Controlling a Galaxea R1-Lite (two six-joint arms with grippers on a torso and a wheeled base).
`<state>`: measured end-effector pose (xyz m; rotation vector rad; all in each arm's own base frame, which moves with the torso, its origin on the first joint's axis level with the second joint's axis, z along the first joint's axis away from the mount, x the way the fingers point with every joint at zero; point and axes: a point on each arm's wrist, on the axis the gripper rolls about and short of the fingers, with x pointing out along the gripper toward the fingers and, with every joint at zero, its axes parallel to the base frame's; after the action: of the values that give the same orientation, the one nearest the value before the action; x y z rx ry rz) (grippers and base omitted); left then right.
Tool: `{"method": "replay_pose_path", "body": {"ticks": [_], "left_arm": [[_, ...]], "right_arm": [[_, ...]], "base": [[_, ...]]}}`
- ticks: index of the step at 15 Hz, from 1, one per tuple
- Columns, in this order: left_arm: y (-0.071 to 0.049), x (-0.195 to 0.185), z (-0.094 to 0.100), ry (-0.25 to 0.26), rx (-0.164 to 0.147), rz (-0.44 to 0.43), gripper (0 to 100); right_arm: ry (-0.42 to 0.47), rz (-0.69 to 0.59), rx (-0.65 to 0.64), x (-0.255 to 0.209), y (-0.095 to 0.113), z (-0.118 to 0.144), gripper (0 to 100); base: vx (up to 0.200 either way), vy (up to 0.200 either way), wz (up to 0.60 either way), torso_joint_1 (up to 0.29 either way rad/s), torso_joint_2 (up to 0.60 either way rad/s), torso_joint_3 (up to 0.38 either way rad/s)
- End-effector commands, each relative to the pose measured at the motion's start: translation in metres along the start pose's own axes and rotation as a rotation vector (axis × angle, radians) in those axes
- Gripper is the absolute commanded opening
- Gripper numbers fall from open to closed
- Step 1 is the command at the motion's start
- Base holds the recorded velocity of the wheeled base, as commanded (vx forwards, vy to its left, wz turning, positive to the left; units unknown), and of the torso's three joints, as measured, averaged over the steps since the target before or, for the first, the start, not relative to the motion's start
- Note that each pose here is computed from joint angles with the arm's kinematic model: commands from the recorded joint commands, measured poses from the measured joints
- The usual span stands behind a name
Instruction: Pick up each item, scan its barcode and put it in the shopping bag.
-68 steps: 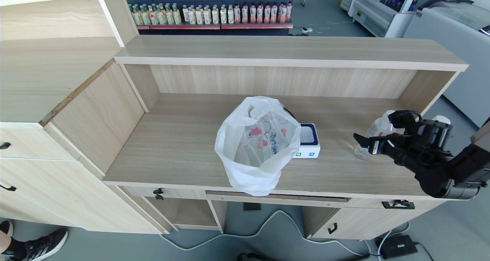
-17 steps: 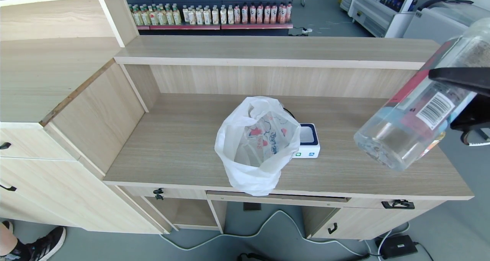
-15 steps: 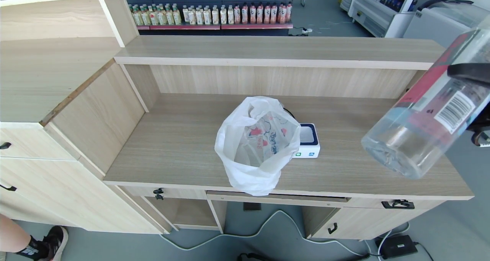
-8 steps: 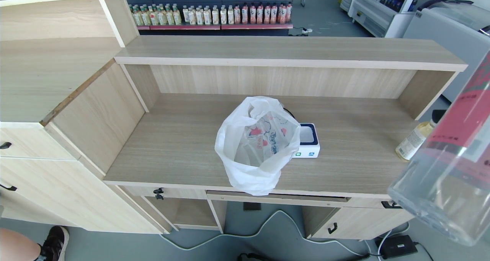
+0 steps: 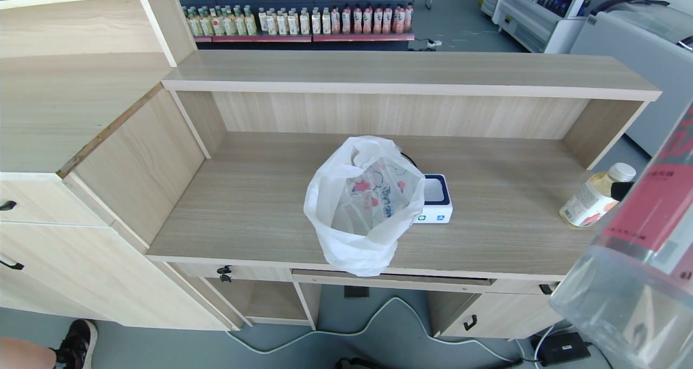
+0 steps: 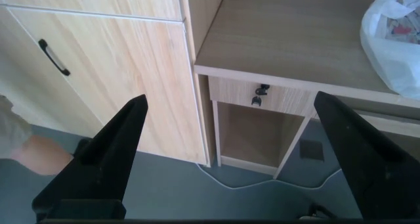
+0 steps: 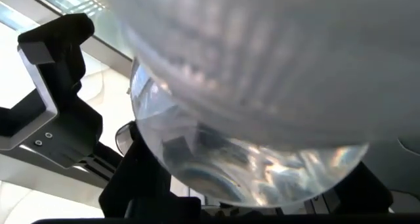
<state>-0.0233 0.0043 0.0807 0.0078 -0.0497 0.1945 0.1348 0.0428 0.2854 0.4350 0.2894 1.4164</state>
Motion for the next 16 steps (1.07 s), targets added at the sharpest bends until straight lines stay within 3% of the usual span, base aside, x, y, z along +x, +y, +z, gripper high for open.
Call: {"method": "replay_pose_path", "body": {"ticks": [1,14,16], "left_arm": [[0.000,0.000,0.000,-0.001,0.001,0.001,100],[0.000,0.000,0.000,-0.001,-0.001,0.001,100],[0.000,0.000,0.000,-0.001,0.001,0.001,100]], "right_arm": [[0.014,-0.004,-0.020,0.001,-0.009,-0.008,0],[0.014,-0.021,-0.016,0.001,-0.016,-0.010,0],[-0.003,-0.073,-0.051,-0.005,-0.025,-0.009,0]], "base": [[0.000,0.000,0.00,0.000,0.00,0.000],[0.000,0.000,0.00,0.000,0.00,0.000],[0.000,0.000,0.00,0.000,0.00,0.000]]}}
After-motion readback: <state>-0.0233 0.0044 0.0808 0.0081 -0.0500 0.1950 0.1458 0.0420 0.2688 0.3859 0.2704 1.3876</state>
